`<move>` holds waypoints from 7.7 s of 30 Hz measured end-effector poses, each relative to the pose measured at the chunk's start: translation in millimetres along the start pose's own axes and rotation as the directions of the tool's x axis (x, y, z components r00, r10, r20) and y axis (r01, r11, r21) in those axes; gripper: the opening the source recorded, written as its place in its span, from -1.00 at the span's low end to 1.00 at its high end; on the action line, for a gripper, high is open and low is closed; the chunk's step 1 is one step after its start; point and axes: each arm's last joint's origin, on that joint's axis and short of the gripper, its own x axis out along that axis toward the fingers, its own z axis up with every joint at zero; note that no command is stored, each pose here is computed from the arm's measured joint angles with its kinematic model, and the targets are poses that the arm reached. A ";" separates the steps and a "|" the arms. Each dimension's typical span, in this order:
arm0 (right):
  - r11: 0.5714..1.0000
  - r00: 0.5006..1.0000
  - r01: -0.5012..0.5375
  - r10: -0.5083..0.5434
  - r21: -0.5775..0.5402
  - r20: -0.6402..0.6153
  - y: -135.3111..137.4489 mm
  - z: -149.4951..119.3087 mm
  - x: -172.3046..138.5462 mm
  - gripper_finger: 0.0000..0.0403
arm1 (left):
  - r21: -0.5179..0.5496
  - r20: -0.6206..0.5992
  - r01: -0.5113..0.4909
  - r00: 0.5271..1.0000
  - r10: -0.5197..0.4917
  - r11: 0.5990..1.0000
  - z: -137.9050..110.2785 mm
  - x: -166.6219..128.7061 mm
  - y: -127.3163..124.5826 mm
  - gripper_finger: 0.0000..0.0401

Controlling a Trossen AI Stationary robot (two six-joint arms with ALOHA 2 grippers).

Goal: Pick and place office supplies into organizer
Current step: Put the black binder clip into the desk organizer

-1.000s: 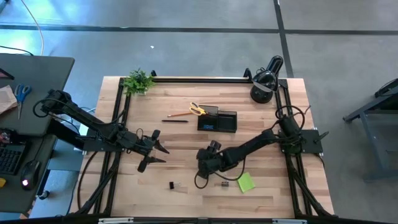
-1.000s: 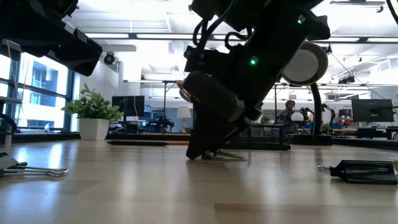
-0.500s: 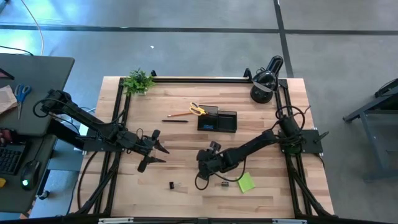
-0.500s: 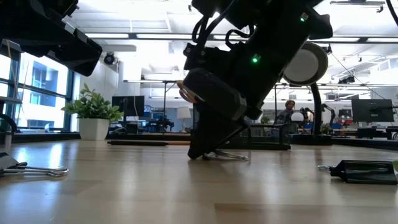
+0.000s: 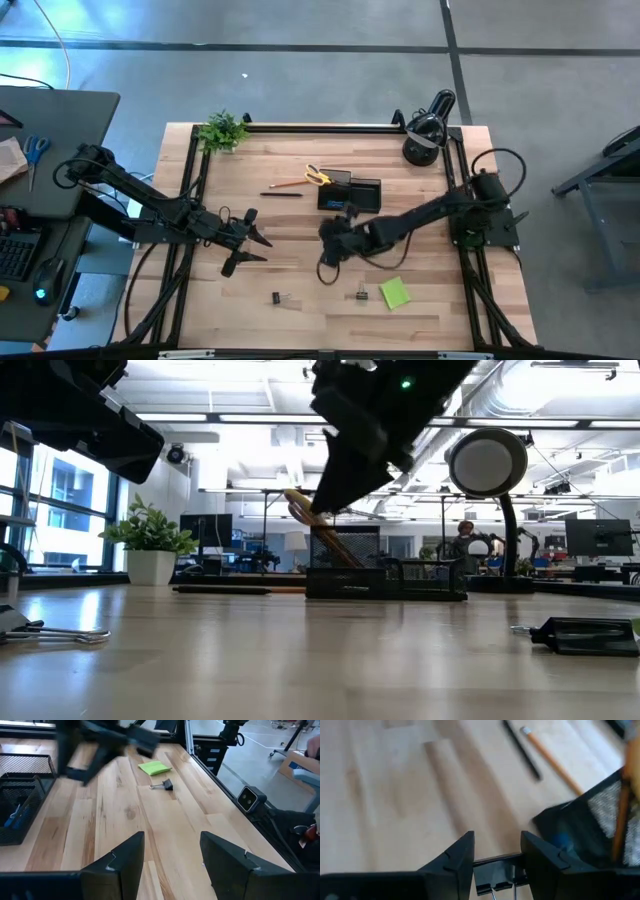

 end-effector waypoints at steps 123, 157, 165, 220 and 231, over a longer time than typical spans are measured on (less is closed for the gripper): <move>0.914 0.918 -0.381 0.392 -0.137 0.062 41.9 -39.2 -0.1 -0.38 | -0.067 -0.326 -0.162 0.936 0.132 0.985 -5.9 48.1 -120.9 -0.07; 0.927 0.936 -0.340 0.350 -0.156 0.040 41.7 -43.7 -0.6 -0.38 | -0.193 -0.360 -0.303 0.907 0.220 0.933 -49.6 96.6 -110.1 0.52; 0.930 0.939 -0.332 0.342 -0.155 0.041 41.1 -43.7 -0.2 -0.38 | -0.179 -0.379 -0.305 0.899 0.220 0.935 -59.8 98.8 -112.7 0.44; 0.999 0.951 -0.032 0.028 0.006 0.309 17.8 -19.3 -112.1 -0.38 | 0.012 -0.267 -0.355 0.900 0.345 0.935 -26.2 105.2 -80.0 -0.33; 1.000 0.955 0.028 -0.027 -0.001 0.296 13.7 -23.5 -114.4 -0.38 | 0.153 -0.073 -0.484 0.864 0.498 0.862 44.3 126.7 20.3 -0.32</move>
